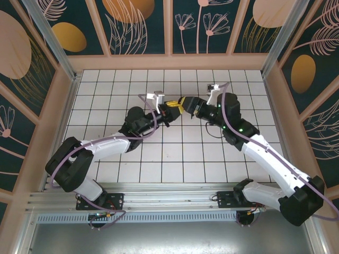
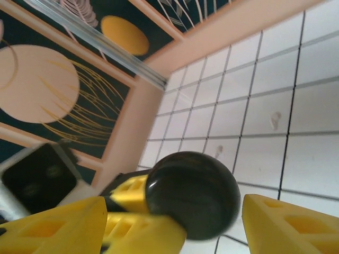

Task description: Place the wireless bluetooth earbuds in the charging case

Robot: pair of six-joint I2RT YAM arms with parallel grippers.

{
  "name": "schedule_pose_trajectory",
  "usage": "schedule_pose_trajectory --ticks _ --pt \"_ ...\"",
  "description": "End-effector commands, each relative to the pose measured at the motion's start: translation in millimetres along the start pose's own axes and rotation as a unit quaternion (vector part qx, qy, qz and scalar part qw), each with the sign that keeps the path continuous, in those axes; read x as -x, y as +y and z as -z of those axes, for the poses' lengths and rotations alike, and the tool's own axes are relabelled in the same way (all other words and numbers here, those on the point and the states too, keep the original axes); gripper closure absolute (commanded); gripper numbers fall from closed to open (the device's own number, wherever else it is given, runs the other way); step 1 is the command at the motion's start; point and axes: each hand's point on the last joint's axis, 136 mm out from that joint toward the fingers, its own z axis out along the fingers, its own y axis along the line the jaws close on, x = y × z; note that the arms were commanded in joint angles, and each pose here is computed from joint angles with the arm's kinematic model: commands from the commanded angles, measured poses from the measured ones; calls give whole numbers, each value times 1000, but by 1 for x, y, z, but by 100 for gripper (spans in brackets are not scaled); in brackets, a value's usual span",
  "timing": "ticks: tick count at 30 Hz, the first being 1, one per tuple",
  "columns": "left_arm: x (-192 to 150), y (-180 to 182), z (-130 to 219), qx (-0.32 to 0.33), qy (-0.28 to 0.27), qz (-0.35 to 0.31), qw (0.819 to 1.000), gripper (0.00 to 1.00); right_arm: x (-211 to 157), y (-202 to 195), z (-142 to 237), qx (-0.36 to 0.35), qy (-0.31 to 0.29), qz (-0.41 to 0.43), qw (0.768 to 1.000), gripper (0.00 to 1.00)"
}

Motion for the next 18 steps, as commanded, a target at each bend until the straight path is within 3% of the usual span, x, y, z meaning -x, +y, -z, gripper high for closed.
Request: schedule_pose_trajectory --ticks 1,5,11,18 --pt "33 -13 9 -54 -27 44 997 90 36 25 31 42 -47 37 997 32" --pt "51 -29 12 -106 -35 59 992 90 37 23 41 81 -50 28 995 33" --pt "65 -52 18 -175 -57 103 978 93 31 56 50 209 -51 20 976 33" --pt "70 -63 24 -222 -70 136 963 94 32 66 51 259 -60 12 964 41"
